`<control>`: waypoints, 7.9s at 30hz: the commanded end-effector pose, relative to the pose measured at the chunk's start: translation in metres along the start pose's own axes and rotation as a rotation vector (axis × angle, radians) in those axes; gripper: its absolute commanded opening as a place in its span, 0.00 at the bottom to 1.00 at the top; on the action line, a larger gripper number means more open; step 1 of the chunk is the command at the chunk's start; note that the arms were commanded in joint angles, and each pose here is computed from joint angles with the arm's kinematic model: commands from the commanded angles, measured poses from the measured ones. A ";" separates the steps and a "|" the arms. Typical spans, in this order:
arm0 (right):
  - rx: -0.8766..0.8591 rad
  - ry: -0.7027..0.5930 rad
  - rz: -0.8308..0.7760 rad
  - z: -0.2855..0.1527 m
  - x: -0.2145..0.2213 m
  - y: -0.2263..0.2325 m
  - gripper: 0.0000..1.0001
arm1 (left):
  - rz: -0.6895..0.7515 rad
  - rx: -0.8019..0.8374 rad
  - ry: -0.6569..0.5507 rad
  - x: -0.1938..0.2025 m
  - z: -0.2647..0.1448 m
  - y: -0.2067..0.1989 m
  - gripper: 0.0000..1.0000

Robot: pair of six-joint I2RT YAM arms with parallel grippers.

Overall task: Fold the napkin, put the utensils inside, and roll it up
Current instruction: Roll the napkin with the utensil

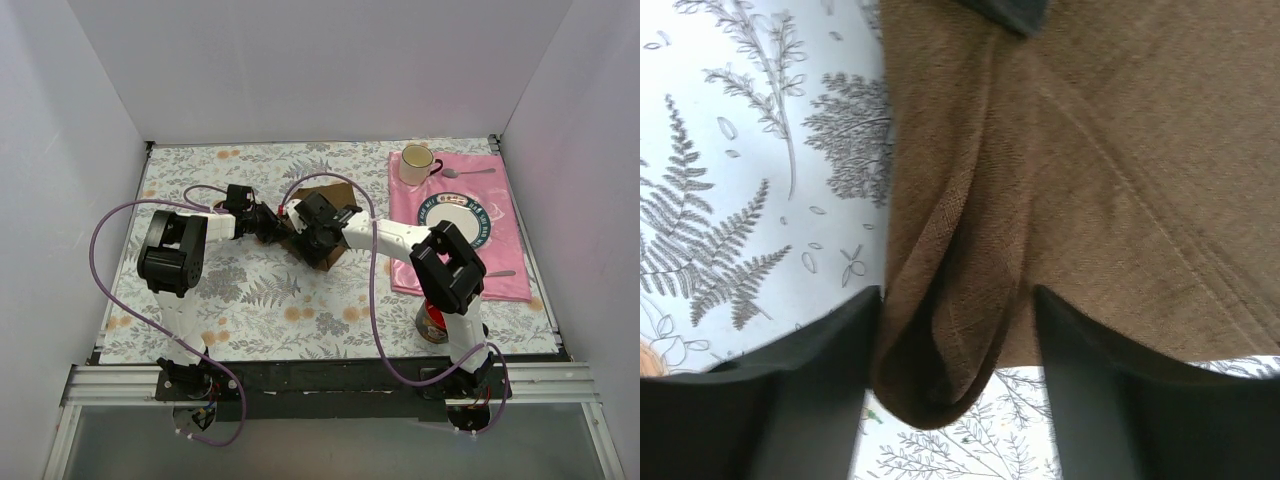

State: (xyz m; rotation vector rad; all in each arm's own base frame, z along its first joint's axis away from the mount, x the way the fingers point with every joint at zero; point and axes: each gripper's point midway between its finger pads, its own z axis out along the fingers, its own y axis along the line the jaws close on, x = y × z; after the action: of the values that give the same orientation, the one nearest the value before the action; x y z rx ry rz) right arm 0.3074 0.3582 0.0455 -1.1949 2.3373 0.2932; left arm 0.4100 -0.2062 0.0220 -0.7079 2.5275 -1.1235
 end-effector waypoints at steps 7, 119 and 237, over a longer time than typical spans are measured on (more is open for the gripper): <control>-0.018 -0.087 0.110 -0.014 -0.018 -0.028 0.63 | -0.033 -0.225 -0.002 0.007 0.008 0.066 0.00; 0.019 0.182 -0.098 0.073 0.065 -0.009 0.29 | -0.014 -0.213 0.014 -0.014 -0.004 0.064 0.00; -0.622 0.002 0.326 0.050 -0.008 0.093 0.01 | 0.099 -0.382 -0.179 -0.017 -0.128 0.035 0.68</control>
State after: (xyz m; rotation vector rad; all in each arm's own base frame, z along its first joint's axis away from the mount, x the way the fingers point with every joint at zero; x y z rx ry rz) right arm 0.2662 0.4503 0.0343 -1.1408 2.3559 1.0254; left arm 0.3377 -0.1083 0.0366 -0.8733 2.7604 -0.5410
